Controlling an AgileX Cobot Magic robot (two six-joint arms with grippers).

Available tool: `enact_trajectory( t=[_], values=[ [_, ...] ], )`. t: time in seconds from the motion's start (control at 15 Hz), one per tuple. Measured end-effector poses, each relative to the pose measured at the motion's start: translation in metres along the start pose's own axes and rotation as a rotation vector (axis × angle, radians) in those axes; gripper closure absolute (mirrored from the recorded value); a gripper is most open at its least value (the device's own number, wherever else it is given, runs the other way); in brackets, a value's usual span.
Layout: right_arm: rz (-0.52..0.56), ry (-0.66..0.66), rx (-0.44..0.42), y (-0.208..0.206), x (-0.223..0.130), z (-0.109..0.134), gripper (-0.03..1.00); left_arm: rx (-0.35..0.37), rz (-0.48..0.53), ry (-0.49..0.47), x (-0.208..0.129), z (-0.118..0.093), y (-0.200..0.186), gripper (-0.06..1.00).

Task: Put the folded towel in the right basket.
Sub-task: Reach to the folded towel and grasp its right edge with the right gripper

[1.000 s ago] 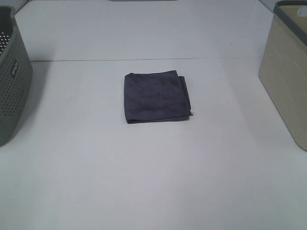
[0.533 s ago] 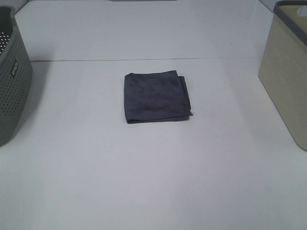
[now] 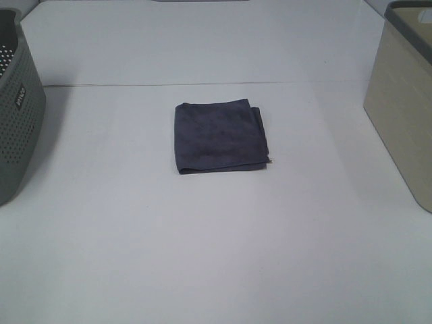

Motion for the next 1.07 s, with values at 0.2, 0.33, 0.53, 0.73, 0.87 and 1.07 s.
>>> enact_trajectory(
  t=[0.2,0.33,0.53,0.73,0.87,1.07],
  values=[
    [0.120,0.019,0.040,0.001,0.044,-0.009,-0.01,0.000,0.000,0.000,0.000,0.000,0.000,-0.04],
    [0.249,0.052,0.114,0.015,0.106,-0.020,-0.01,0.000,0.000,0.000,0.000,0.000,0.000,-0.04],
    [0.275,0.092,0.184,0.068,0.215,-0.044,-0.01,0.001,0.000,0.000,0.000,0.000,0.000,-0.04],
    [0.336,0.149,0.316,0.141,0.252,-0.047,-0.01,0.002,0.000,0.001,0.000,0.000,0.000,-0.04],
    [0.388,0.144,0.409,0.204,0.254,-0.029,-0.01,0.002,0.000,0.001,0.000,0.000,0.000,-0.04],
    [0.507,0.167,0.513,0.299,0.233,0.003,-0.01,0.003,0.000,0.001,0.000,0.000,0.000,-0.04]
  ],
)
Point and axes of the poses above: a point on each arm's last joint axis where the gripper is mounted, y pointing out along that axis toward the gripper, z along the wrist's bending axis when the last joint is at zero, x = y × z, the point moved 3 cm from there along y, pointing out along that axis toward the gripper, and after that the axes turned 9 degrees about -y, right-handed, at the moved point
